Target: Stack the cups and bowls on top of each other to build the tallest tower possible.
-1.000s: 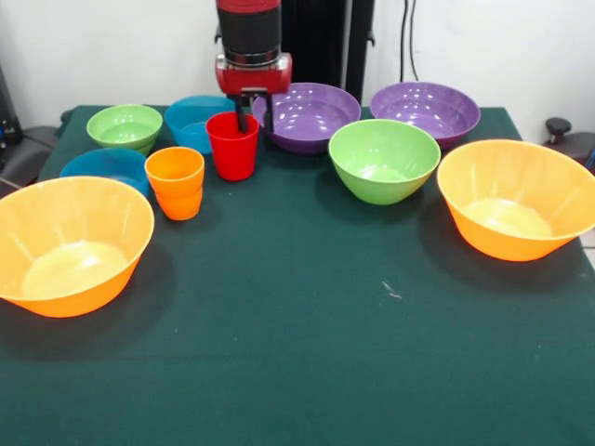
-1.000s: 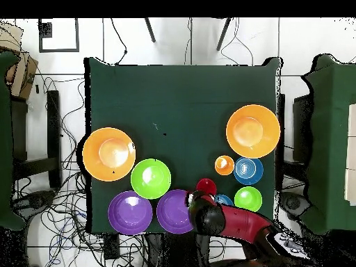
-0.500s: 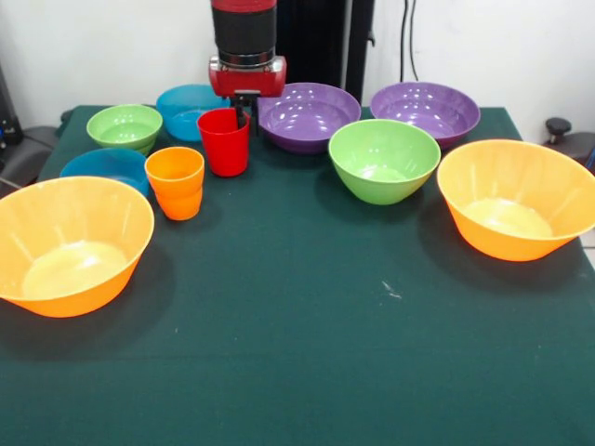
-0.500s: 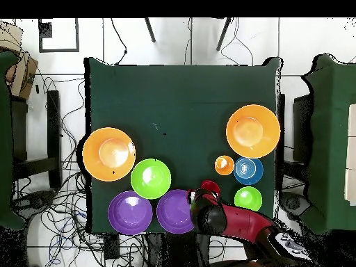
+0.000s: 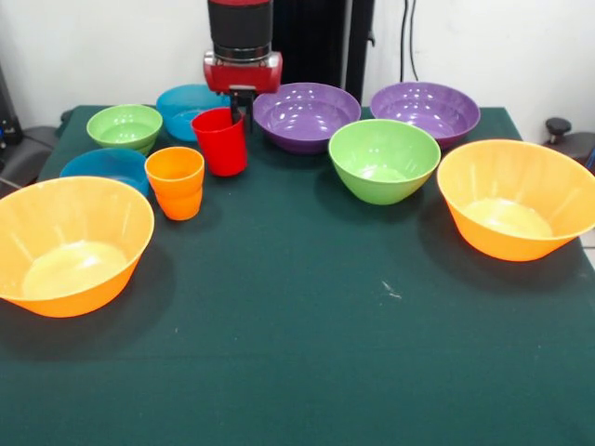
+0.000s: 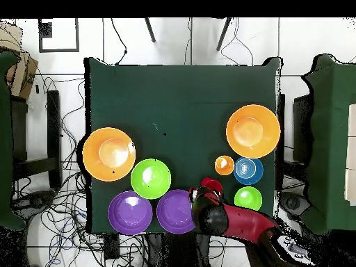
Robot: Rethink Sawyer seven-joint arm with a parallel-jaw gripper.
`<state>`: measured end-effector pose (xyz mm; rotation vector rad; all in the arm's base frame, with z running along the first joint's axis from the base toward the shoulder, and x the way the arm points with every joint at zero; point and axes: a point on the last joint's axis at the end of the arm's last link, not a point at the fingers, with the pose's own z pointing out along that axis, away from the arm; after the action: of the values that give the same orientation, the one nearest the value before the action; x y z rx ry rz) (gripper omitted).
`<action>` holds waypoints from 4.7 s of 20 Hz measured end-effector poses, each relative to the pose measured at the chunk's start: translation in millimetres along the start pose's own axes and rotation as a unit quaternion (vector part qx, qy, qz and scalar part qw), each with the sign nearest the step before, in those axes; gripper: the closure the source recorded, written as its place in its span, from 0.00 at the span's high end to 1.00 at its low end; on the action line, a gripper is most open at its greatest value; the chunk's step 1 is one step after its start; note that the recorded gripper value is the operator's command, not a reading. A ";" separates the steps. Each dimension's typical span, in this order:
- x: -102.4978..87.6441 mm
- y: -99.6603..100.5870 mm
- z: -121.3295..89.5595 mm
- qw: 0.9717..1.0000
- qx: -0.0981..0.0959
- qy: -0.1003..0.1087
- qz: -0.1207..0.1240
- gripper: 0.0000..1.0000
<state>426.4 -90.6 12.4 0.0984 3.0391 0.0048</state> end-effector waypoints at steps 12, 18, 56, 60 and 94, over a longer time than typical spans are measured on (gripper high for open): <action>-31.7 -14.3 -40.6 0.998 0.023 -0.053 -0.002 0.00; -41.7 -13.7 -48.9 0.997 0.025 -0.066 -0.002 0.00; -97.7 -35.9 -109.9 0.997 -0.029 -0.048 0.056 0.00; -105.7 -33.8 -100.7 0.997 -0.043 -0.042 0.055 0.00; -156.5 -97.5 -88.3 0.994 -0.065 -0.047 0.068 0.00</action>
<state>566.6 -198.0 115.4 0.2861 2.9223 0.2034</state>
